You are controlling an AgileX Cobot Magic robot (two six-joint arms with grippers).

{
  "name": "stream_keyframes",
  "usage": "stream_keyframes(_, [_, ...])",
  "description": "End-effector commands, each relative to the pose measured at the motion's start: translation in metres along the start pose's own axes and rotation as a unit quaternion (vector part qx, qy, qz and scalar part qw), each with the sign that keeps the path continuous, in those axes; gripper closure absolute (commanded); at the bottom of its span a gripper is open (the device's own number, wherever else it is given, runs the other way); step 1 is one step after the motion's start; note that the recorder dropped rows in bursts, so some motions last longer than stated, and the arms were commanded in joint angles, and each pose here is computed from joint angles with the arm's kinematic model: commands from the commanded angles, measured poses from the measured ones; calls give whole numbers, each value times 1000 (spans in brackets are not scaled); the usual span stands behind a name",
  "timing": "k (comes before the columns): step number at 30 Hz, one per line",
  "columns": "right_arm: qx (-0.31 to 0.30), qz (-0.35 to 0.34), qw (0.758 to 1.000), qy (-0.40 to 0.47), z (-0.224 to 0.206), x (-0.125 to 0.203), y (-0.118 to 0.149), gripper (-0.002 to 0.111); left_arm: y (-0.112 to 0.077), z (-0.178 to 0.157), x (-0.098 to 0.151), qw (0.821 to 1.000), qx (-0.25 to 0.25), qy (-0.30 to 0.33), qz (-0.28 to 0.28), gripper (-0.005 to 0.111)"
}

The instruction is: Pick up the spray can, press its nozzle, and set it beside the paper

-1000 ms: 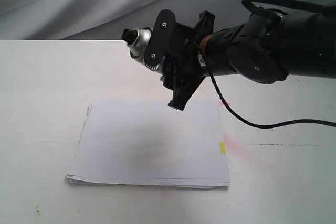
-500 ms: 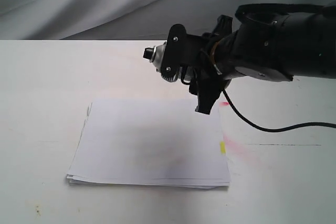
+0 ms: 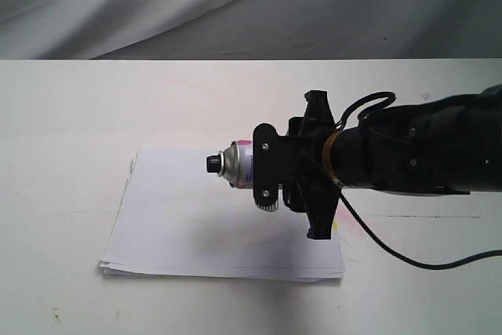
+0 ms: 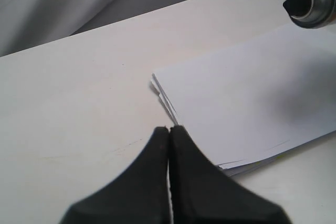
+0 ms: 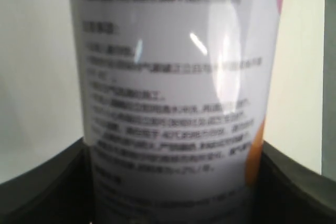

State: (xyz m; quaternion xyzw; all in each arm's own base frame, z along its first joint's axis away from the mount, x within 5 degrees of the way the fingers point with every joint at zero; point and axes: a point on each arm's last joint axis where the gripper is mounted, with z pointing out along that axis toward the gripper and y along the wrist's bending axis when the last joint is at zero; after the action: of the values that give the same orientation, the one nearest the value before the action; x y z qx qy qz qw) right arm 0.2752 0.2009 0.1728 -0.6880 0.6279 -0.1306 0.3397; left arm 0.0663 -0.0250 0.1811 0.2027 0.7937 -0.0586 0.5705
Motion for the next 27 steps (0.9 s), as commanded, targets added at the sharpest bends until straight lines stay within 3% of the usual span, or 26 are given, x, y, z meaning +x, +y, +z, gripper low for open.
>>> stream_keyframes(1, [7, 23, 1000, -1, -4, -1, -3, 108, -1, 0, 2, 1000, 3, 1, 0, 107])
stream_keyframes(13, [35, -26, 999, 9, -14, 2, -13, 108, -1, 0, 2, 1000, 3, 1, 0, 107])
stream_keyframes(27, [38, -24, 999, 7, -16, 2, -14, 108, -1, 0, 2, 1000, 3, 1, 1, 107])
